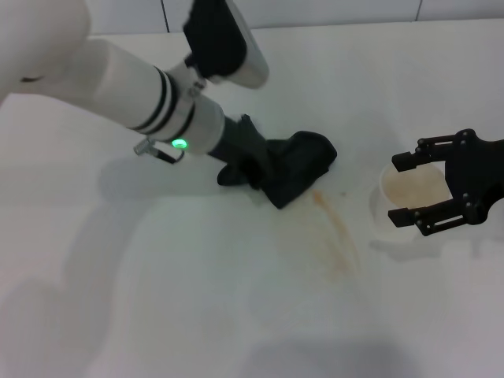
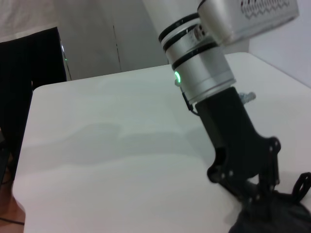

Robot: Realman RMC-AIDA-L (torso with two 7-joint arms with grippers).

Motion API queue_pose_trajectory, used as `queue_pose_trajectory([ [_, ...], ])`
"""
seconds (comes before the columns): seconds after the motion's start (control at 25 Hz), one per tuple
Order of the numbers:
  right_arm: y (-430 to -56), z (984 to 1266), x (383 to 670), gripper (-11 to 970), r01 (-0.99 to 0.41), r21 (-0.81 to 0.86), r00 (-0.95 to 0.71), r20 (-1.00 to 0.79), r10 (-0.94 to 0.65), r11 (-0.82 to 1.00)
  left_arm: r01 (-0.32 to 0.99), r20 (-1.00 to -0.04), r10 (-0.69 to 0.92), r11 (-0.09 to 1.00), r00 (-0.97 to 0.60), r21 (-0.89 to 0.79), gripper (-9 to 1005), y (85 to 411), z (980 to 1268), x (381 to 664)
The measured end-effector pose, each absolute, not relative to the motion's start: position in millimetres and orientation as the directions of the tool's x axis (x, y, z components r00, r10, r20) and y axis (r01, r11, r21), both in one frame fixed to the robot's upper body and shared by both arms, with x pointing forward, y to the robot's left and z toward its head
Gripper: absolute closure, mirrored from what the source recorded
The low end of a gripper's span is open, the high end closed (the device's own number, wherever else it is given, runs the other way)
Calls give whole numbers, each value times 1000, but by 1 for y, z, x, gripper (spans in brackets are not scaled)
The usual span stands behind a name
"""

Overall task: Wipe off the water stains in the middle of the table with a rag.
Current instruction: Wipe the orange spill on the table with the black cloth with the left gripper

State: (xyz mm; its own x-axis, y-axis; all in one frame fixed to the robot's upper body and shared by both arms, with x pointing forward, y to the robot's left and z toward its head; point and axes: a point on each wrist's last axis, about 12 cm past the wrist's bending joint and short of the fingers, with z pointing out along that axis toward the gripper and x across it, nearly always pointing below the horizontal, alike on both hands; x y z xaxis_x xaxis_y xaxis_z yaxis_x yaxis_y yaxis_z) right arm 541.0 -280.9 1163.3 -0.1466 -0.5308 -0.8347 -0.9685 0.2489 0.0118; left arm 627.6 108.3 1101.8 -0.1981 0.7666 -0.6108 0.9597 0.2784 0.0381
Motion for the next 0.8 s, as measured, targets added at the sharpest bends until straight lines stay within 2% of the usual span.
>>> queue_pose_trajectory([
  [0.24,-280,1164,542,133,-970,5,-138,-835,-532,245,985,-564,814,172,-139,5,920,94,1094,612],
  [0.52,-279,1165,544,133,-968,-5,-133,-836,-533,249,997,-544,836,60,-76,-47,920,92,1095,599],
  [0.8,-279,1166,545,133,-969,-7,-130,-838,-530,248,986,-572,818,-139,63,-90,921,94,1100,574],
])
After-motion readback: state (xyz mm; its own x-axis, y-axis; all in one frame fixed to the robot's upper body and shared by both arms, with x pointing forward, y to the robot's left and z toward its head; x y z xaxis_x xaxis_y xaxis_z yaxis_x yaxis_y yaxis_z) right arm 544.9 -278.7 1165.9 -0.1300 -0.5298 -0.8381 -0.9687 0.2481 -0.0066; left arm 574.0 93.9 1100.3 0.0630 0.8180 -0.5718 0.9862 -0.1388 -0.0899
